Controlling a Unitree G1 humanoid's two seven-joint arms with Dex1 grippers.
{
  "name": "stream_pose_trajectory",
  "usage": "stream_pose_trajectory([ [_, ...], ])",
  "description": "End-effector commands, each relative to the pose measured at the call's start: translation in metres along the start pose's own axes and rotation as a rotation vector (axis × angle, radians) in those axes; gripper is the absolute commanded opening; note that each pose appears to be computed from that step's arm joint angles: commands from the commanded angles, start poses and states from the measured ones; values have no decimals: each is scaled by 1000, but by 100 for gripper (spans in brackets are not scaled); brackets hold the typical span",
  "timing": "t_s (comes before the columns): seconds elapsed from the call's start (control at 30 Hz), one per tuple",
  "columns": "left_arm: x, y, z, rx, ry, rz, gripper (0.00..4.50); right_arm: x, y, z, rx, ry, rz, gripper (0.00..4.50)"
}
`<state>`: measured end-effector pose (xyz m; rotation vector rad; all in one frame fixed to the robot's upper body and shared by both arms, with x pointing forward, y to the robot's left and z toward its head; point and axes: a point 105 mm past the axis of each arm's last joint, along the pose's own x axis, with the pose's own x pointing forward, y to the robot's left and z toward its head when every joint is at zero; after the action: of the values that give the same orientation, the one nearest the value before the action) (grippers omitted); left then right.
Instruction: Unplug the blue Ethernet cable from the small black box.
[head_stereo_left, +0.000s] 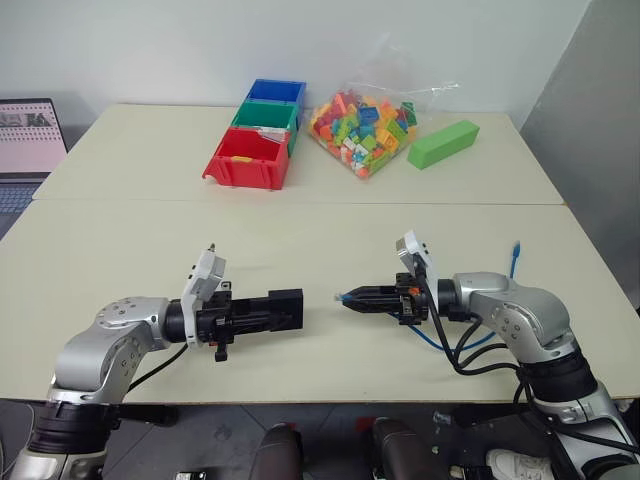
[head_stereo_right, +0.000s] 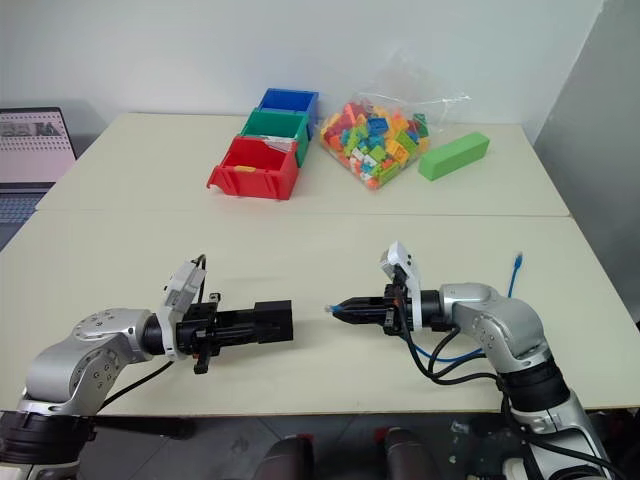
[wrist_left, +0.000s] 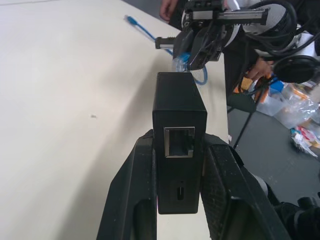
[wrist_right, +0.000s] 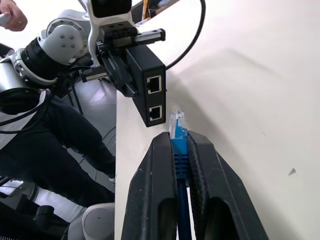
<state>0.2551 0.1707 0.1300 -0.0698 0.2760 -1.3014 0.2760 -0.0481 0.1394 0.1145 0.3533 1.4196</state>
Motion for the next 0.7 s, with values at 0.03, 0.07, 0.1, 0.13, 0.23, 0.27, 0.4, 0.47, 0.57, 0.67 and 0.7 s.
stream_pose_trajectory([
  [0.03,-10,1,13,47,-33,62,79,-7,-14,15,-56,-79,-106,3],
  [0.07,-13,5,13,44,-49,99,79,-5,-32,22,-100,-108,-223,3],
  [0.1,-14,9,13,46,-59,135,79,-5,-56,28,-148,-123,-375,3],
  [0.13,-15,13,13,49,-69,169,79,-6,-77,34,-206,-124,-514,3],
  [0.23,-12,18,13,50,-88,218,79,-13,-120,42,-303,-104,-775,3],
  [0.27,-10,19,14,54,-95,230,79,-18,-136,44,-319,-89,-869,3],
  [0.4,-5,26,17,77,-117,287,79,-26,-169,47,-318,-54,-1057,3],
  [0.47,-4,29,17,92,-113,314,79,-25,-176,47,-297,-49,-1080,3],
  [0.57,-4,35,19,107,-131,367,79,-27,-183,46,-239,-71,-1109,74],
  [0.67,-4,44,23,131,-155,435,79,-28,-182,52,-228,-119,-1086,144],
  [0.7,-4,48,25,143,-163,459,79,-29,-181,55,-230,-136,-1076,161],
])
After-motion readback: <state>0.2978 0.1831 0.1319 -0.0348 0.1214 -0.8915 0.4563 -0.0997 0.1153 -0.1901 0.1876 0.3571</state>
